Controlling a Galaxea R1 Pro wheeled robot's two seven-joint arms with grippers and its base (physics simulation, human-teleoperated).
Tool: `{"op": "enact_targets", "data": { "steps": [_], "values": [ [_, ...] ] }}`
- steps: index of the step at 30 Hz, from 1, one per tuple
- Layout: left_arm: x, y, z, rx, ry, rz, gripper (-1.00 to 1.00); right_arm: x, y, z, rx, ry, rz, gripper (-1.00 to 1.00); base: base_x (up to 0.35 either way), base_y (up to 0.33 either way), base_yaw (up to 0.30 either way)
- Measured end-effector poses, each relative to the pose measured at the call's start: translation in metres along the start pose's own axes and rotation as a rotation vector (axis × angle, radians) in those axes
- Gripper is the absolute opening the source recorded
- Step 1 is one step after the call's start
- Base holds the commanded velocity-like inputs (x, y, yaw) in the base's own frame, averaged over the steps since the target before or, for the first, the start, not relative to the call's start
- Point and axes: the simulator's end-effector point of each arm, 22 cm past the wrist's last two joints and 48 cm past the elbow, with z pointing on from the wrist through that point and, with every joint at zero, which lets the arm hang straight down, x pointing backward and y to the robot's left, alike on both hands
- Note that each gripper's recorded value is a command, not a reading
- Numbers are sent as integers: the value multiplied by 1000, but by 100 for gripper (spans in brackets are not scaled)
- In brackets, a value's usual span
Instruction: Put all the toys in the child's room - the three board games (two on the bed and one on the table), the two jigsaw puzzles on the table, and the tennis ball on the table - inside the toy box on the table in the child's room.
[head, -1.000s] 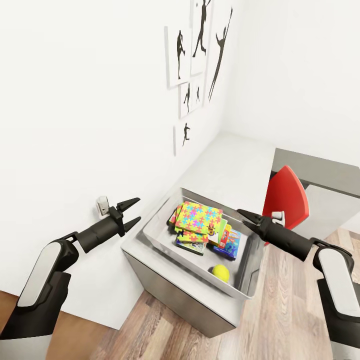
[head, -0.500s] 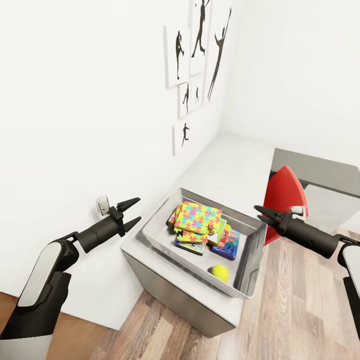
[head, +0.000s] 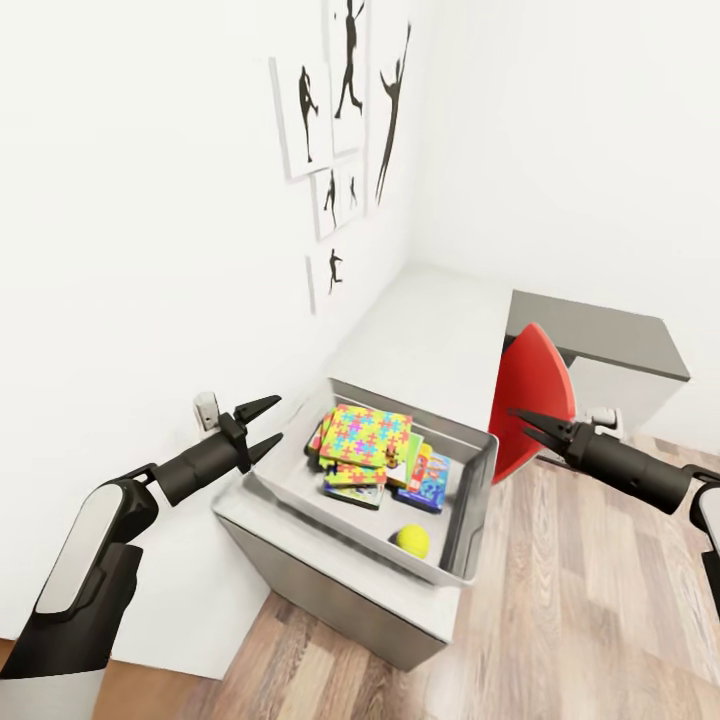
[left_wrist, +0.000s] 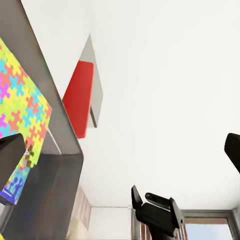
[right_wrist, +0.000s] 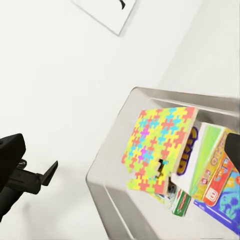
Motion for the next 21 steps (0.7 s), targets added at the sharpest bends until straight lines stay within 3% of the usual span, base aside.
{"op": "enact_targets", "data": {
  "steps": [21],
  "values": [
    [11,-5,7,0,27,20,100,-3,2,-2,2,-4,-9,100,0,-21,-277]
  ]
}}
